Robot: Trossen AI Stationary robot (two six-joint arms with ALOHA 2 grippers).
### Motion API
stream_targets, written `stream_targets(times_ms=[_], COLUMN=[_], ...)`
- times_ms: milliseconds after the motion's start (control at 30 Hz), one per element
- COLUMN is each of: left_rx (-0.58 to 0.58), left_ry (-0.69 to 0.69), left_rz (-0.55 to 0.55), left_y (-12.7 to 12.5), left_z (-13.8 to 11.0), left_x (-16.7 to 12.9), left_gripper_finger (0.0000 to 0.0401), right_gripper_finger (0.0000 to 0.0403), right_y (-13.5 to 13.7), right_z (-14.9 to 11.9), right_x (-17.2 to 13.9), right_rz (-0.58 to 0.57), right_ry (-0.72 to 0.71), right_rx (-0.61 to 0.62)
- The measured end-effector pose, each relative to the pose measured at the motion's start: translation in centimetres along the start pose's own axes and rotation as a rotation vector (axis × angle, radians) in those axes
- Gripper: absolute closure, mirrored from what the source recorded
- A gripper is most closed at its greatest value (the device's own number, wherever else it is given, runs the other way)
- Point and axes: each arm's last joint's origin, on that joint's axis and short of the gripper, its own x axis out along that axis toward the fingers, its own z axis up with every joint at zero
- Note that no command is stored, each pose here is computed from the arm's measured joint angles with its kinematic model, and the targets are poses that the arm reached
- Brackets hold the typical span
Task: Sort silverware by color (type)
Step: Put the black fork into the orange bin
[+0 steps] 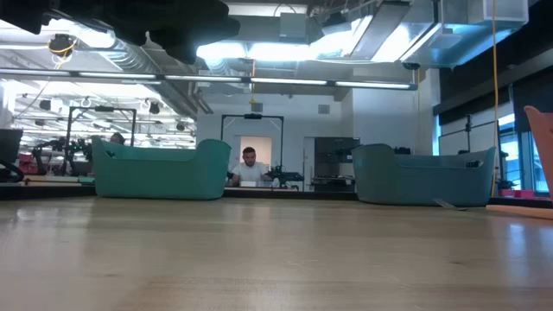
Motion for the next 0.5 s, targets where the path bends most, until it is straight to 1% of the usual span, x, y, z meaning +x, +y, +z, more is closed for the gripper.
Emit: stream_targets(times_ms=[200,500], left_rx=[0.000,0.001], left_ry=[0.000,0.000], left_rz=[0.000,0.000], left_y=[0.0,0.0], left_z=[0.0,0.0], left_x=[0.0,0.0], left_gripper_finger=[0.0285,0.0285], right_gripper_finger=[0.0402,0.0402], right_y=[-0.5,-0.5], right_z=[-0.1,-0.1], right_x=[1.3,1.4], right_rz=[-0.028,-0.025], right_ry=[0.000,0.001], right_rx=[-0.002,-0.010])
